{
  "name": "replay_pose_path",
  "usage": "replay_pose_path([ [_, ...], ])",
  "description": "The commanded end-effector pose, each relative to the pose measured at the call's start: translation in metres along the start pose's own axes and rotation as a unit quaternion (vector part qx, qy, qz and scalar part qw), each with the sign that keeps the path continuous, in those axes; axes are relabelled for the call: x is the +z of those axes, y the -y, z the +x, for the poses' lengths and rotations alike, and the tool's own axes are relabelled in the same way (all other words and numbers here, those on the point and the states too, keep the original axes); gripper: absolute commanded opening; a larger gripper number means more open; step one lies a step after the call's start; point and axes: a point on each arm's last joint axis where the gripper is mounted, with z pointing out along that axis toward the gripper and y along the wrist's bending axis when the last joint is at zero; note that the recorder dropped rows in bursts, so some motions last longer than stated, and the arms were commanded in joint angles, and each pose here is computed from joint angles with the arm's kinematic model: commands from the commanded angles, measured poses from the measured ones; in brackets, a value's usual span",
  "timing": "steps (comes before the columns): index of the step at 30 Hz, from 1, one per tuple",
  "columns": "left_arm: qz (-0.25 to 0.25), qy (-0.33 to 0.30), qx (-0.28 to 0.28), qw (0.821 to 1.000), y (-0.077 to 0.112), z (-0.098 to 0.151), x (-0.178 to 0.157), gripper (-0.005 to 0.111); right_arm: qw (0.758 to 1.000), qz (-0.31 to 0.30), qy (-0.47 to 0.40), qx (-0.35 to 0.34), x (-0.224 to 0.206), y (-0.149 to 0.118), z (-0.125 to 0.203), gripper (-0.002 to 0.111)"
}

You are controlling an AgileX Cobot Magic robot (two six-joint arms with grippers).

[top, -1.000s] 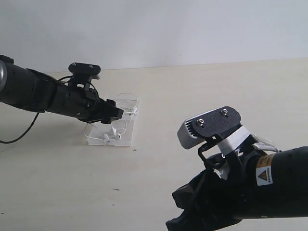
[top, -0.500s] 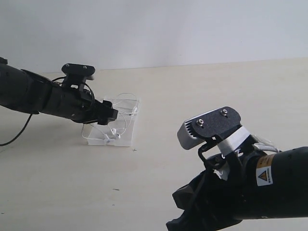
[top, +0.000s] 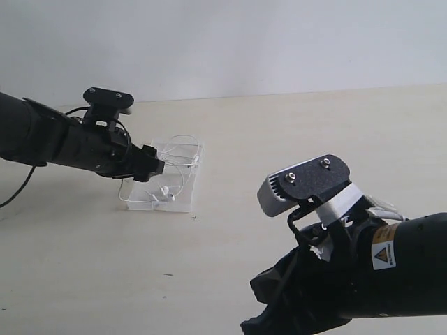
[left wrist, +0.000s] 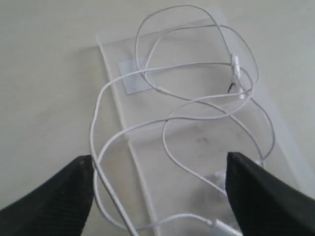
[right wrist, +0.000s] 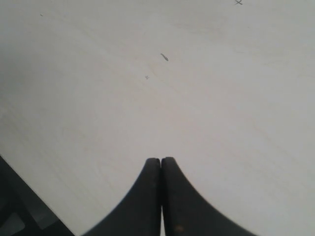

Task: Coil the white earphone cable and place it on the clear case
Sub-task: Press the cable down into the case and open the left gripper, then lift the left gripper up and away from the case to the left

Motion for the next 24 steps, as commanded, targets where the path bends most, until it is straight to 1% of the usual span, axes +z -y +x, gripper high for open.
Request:
replay_pose_path([
  [1,-0.023,0.000,0.006,1.000,-0.007,0.002,-0.004,0.072,1.000,-0.001,0.002,0.000,-0.001,0.000,0.001,0.000],
  [10,-0.041,0.005,-0.012,0.999,-0.026,0.003,-0.014,0.072,1.000,0.000,0.007,-0.001,-0.001,0.000,0.000,0.000],
  [14,-0.040,0.006,-0.016,0.999,-0.028,0.004,-0.021,0.072,1.000,0.000,0.008,-0.001,-0.001,0.000,0.000,0.000],
  [16,-0.030,0.009,-0.017,0.999,-0.026,0.003,-0.025,0.072,1.000,0.000,0.008,-0.001,-0.001,0.000,0.000,0.000],
  [20,0.026,0.020,-0.039,0.999,-0.015,-0.006,-0.038,0.072,1.000,0.001,0.014,-0.001,-0.001,0.000,-0.001,0.000],
  [24,0.065,0.040,-0.036,0.996,-0.006,-0.017,-0.057,0.072,1.000,0.002,0.019,-0.001,-0.001,0.000,-0.002,0.000],
])
